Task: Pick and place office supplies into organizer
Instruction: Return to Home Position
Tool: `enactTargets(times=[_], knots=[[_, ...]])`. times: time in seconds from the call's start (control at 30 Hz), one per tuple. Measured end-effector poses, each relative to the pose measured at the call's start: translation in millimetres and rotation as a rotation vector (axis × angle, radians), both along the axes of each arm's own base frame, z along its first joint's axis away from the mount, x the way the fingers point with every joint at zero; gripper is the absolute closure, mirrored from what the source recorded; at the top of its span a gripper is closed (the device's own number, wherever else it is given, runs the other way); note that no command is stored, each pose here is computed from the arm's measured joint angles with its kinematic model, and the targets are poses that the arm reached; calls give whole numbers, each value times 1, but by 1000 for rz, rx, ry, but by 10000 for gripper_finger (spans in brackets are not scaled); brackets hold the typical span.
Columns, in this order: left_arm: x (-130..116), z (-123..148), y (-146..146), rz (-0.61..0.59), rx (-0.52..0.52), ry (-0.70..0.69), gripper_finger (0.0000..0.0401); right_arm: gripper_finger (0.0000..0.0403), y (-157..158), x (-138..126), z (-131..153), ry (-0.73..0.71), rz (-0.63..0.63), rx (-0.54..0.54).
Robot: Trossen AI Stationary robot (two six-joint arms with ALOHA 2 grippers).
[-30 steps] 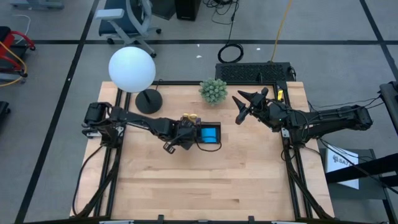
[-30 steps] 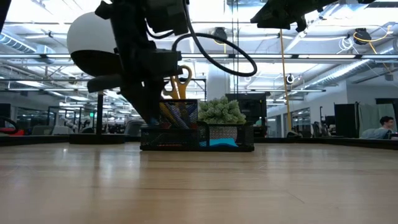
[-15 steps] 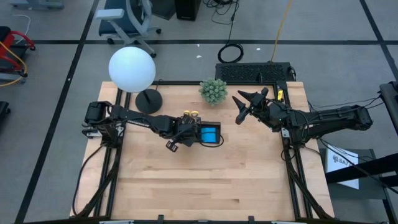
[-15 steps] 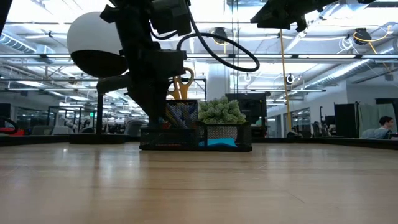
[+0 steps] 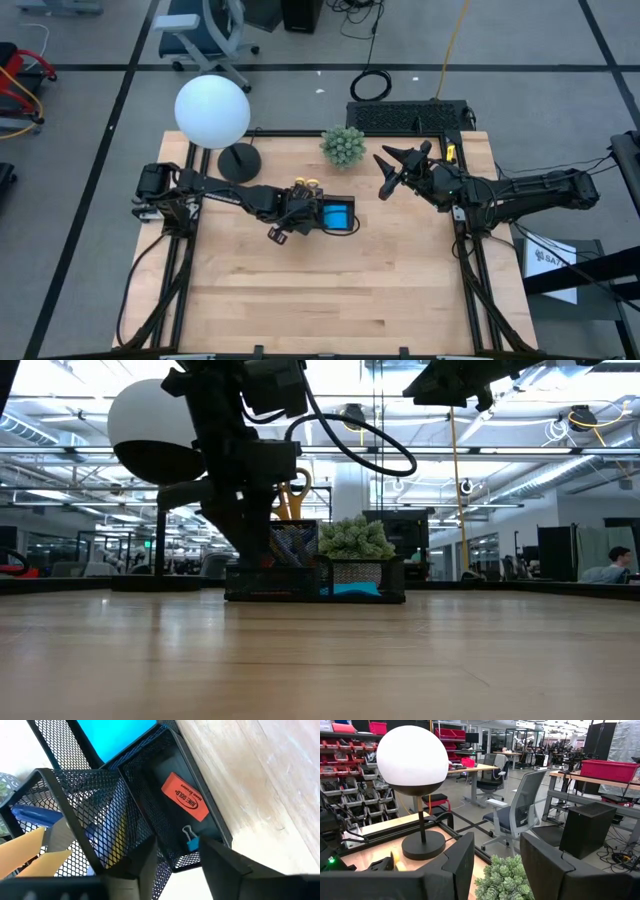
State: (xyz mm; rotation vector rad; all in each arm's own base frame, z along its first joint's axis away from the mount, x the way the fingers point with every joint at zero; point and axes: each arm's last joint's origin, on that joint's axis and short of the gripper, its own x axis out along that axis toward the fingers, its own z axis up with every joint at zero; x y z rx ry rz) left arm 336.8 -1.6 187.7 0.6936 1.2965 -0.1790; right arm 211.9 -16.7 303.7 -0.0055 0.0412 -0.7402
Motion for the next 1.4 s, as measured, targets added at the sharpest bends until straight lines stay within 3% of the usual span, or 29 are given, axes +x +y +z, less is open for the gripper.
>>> enactTargets(times=[0.23, 0.47, 0.63, 0.73, 0.87, 1.1, 1.27, 1.4], knots=[[1, 0, 0, 42, -14, -21, 213, 250, 0, 0, 0, 0, 0, 0], [2, 1, -8, 128, -51, -64, 210, 250, 0, 0, 0, 0, 0, 0], [-1, 6, -21, 115, -62, -77, 210, 250, 0, 0, 0, 0, 0, 0], [-4, 18, -34, 73, -73, -137, 210, 250, 0, 0, 0, 0, 0, 0], [-9, 50, -51, 60, -98, -324, 210, 250, 0, 0, 0, 0, 0, 0], [-35, 106, -66, 61, -164, -574, 210, 250, 0, 0, 0, -5, 0, 0], [-50, 125, -66, 61, -193, -635, 210, 250, 0, 0, 1, -8, 0, 0], [-57, 131, -63, 152, -252, -660, 210, 250, 0, 0, 1, -12, 0, 0]])
